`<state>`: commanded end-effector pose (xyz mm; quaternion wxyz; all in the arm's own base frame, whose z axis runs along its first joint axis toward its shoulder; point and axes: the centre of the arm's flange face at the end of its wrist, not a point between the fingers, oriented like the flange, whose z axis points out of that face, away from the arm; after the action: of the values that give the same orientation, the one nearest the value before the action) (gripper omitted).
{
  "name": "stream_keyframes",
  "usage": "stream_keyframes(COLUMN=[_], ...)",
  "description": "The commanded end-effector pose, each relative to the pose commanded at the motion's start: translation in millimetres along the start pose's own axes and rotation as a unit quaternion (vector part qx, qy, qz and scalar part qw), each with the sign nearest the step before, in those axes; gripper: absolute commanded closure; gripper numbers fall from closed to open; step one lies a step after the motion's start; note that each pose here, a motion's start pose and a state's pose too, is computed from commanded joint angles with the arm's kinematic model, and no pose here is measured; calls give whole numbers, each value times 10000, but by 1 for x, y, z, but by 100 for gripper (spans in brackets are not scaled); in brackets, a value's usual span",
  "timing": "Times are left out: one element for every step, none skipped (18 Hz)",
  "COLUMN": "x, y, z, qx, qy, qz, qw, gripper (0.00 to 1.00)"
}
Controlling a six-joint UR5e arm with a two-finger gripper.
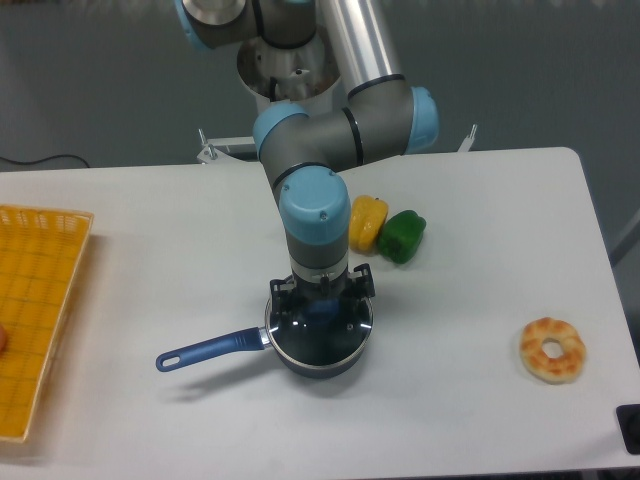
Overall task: Open the lid
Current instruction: 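Close the gripper around the blue lid knob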
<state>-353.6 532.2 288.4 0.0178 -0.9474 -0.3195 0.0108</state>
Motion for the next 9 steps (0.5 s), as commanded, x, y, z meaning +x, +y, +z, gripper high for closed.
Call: stream_keyframes(x=[1, 2, 2, 2, 2, 2, 3, 2, 2], y=[0, 0, 0, 0, 1, 1, 1, 2, 2], z=[0, 1, 1, 2, 1, 2, 1, 1, 1], qx=[0, -8, -8, -15, -15, -23, -15, -16, -16], qy=[0, 2, 2, 3, 3, 4, 3, -5, -5], qz=[8, 31, 31, 54, 61, 69, 77, 69, 69], qw=[10000, 10000, 10000, 10000, 10000, 10000, 10000, 10000, 10000], gripper=[0, 0, 0, 0, 1, 3, 4, 4, 6])
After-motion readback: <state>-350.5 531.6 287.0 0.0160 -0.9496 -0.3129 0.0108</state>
